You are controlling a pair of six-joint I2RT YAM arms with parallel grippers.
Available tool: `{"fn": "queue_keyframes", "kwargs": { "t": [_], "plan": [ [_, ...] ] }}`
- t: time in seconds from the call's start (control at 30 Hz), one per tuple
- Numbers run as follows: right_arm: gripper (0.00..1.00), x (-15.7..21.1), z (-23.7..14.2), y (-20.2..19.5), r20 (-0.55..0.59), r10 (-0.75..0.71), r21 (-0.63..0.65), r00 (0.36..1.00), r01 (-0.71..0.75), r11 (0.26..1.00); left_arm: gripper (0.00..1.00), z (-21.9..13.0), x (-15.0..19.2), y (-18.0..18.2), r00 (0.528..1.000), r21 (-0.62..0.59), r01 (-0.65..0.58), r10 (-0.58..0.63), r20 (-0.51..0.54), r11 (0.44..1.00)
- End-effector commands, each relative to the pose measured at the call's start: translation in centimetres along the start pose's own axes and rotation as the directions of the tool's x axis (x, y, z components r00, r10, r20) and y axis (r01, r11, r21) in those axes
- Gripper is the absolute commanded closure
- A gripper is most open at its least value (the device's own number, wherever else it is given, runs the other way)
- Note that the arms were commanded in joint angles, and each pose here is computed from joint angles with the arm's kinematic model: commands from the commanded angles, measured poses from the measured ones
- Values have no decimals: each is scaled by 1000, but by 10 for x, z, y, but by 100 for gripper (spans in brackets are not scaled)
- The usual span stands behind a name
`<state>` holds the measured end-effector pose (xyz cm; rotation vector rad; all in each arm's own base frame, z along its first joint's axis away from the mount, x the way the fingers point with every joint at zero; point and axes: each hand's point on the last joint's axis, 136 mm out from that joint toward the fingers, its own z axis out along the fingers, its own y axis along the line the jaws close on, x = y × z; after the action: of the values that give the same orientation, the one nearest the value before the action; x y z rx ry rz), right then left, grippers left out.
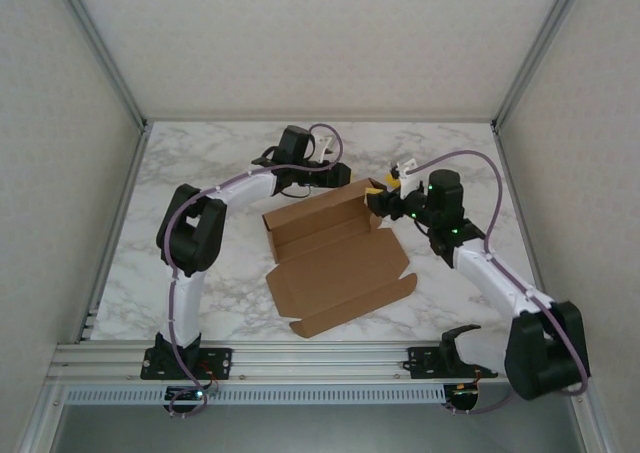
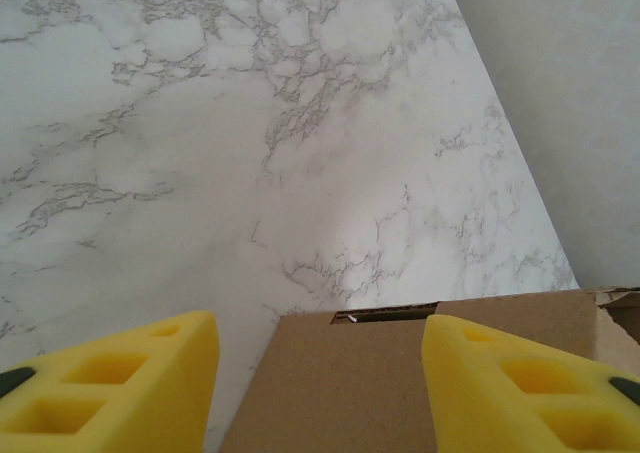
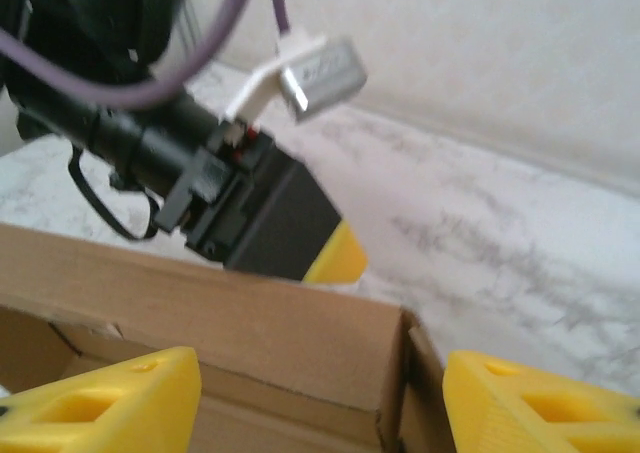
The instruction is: Fold the paper box
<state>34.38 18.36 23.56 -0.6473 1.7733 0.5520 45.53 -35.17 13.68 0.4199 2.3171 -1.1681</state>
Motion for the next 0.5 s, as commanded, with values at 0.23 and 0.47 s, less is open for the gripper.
{"fn": "queue_keyframes", "kwargs": {
  "t": [0.23,0.47],
  "plan": [
    [55,37,-23,-59,-144,-158,181,977,183,966,46,-1,-4,-4,1000,8,-17,17,11,1000],
    [42,92,1,-43,-287,-153,8,945,163,987,47,-1,-4,-6,1000,16,-17,17,11,1000]
  ]
}}
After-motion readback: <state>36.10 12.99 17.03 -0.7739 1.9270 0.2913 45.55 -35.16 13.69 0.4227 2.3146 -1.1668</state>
